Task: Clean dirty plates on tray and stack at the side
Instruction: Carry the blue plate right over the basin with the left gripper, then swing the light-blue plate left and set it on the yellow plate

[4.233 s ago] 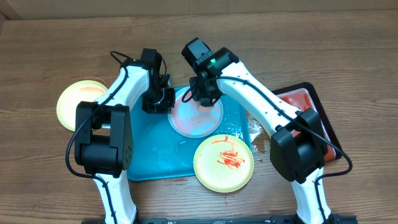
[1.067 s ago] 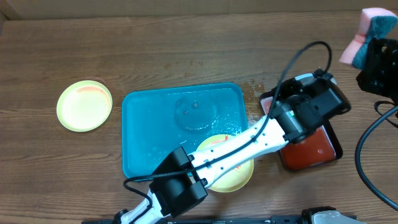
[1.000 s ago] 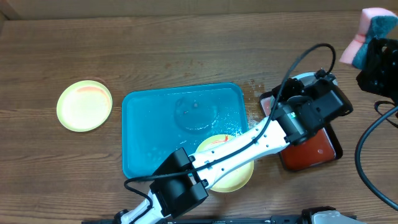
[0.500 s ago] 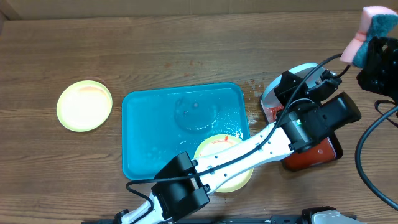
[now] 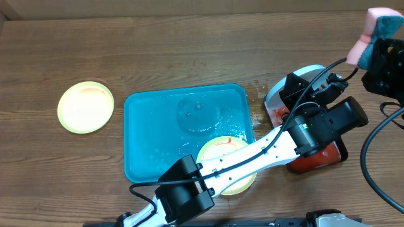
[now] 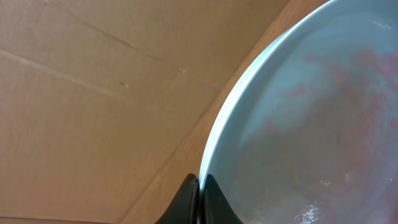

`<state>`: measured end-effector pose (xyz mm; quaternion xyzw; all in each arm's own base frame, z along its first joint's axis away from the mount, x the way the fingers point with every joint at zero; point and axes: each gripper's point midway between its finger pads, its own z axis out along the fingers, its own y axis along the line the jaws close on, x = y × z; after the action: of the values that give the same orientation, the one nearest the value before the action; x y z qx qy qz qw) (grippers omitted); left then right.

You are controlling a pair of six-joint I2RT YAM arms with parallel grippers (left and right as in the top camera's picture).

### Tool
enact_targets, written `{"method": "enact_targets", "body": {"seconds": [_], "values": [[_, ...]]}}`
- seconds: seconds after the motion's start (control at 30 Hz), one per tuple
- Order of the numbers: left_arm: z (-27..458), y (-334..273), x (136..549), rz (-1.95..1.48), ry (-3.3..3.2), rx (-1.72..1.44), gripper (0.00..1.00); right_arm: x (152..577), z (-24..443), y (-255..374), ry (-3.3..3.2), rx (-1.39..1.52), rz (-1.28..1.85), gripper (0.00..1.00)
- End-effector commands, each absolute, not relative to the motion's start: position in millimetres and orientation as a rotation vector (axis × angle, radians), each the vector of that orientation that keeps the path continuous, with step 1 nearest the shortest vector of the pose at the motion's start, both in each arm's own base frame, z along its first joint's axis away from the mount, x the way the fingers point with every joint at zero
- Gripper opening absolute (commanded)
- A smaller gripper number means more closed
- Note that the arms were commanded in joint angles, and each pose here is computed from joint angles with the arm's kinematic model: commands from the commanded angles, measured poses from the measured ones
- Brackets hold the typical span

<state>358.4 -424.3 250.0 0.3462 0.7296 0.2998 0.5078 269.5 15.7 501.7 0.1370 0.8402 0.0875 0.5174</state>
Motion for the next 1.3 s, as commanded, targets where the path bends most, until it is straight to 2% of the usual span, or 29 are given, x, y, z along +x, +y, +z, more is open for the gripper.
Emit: {"method": "enact_targets", "body": {"seconds": [0.0,0.67,0.83,1.07,1.27], "values": [[260,-426,358,0.739,1.738,0.803,0.04,264,510,14,1.984,0.331,0.213,0.04],[247,-434,357,0.649,1.783,0.852,0.04,264,510,14,1.985,0.331,0.213,0.04],[223,-428,362,0.520,1.909,0.844,0.04,264,510,14,1.985,0.331,0.213,0.04],[201,-393,392,0.359,2.125,0.717,0.04,264,510,14,1.985,0.331,0.213,0.04],[205,-363,415,-0.016,2.358,0.533,0.04,265,509,14,1.987,0.331,0.213,0.04]]}}
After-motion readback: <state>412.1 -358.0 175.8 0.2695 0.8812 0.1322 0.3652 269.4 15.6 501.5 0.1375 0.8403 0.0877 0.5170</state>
